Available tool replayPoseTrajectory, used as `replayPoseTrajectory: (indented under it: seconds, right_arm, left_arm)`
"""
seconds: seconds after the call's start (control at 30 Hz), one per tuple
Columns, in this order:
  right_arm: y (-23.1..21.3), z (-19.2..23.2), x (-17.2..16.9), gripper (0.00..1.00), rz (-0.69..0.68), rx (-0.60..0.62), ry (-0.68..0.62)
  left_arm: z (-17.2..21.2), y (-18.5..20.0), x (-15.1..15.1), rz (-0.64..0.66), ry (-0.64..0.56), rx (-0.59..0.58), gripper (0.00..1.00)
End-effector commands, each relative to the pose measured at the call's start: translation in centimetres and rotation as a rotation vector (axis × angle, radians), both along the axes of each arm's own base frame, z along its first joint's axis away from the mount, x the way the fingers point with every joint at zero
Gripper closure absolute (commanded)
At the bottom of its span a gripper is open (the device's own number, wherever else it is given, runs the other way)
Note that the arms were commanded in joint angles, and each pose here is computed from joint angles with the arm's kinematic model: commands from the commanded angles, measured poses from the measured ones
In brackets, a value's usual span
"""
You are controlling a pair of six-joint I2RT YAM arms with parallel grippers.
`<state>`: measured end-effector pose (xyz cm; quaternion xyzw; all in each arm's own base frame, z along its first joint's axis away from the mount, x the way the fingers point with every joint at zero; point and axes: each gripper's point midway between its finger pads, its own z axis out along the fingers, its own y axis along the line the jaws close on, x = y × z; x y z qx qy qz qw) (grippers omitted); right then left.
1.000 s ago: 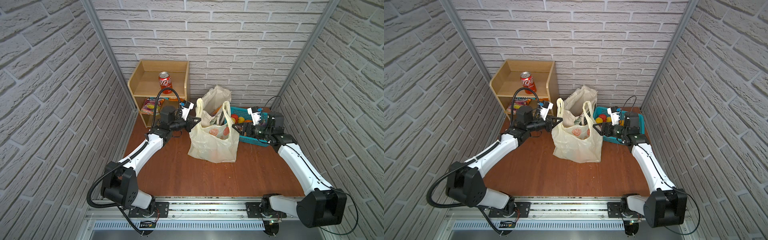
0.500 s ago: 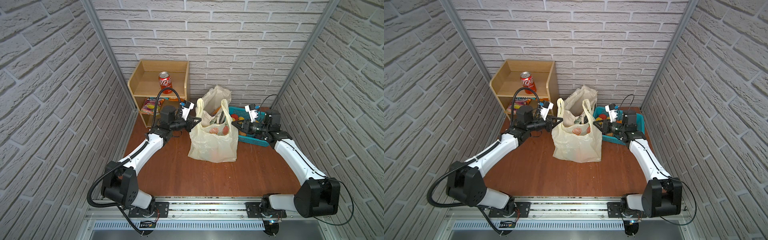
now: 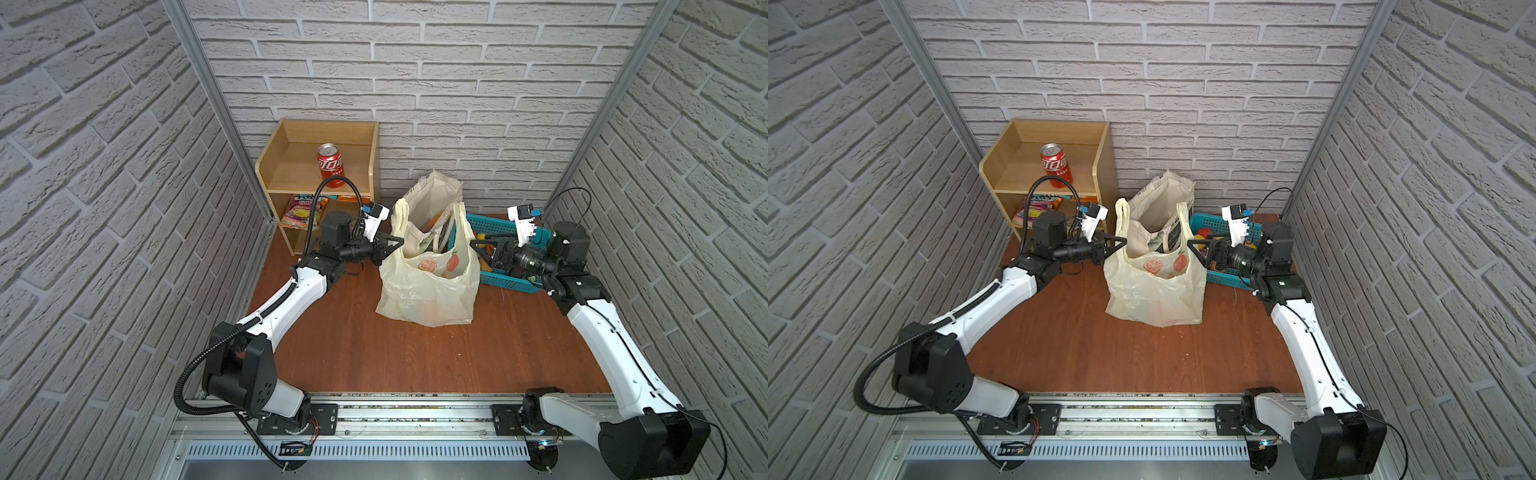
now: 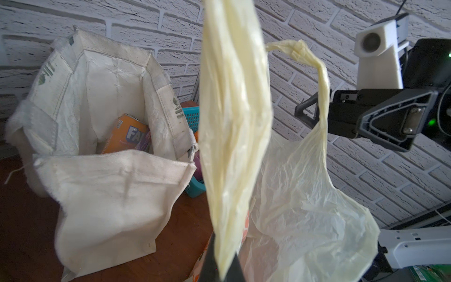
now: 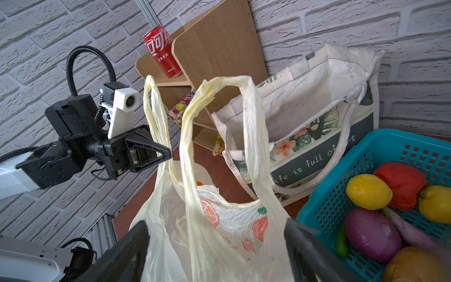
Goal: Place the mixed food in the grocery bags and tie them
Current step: 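Reach the right gripper to the other plastic bag handle and grasp it, then lift the grasped handle with the right gripper toward the left gripper's handles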
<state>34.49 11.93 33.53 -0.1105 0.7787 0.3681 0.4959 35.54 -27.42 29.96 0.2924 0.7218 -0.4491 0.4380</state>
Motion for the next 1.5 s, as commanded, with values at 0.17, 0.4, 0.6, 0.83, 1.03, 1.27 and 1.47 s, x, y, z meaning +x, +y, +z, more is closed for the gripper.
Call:
replayPoseTrajectory:
  seconds: [0.17,0.4,0.6,0.83,1.03,1.27,1.47]
  right_arm:
    - [-0.6,-2.0,2.8,0.10,-0.010,-0.053,-0.031]
    - [1.5,-3.7,6.8,0.08,0.117,0.075,0.002]
    - [2.5,-3.9,7.6,0.09,0.153,0.153,0.002]
    - [2.9,-2.7,6.7,0.45,0.192,0.209,-0.012]
    - [2.9,-1.5,6.4,0.25,0.195,0.229,-0.029]
    - [2.0,1.1,4.4,0.13,0.131,0.194,-0.104]
    - [0.8,3.1,2.3,0.08,0.052,0.110,-0.170]
  left_arm:
    - [1.5,-0.6,-1.0,-0.070,-0.019,-0.030,1.00]
    - [1.8,-1.6,-1.0,-0.113,-0.014,-0.034,1.00]
    - [1.5,-2.2,-0.8,-0.125,-0.002,-0.023,1.00]
    - [1.6,-2.3,-0.9,-0.121,-0.003,-0.021,1.00]
    - [1.5,-2.5,-0.9,-0.124,0.001,-0.024,1.00]
    - [1.5,-2.4,-1.0,-0.126,0.001,-0.020,1.00]
    - [1.5,-2.5,-1.1,-0.133,0.002,-0.022,1.00]
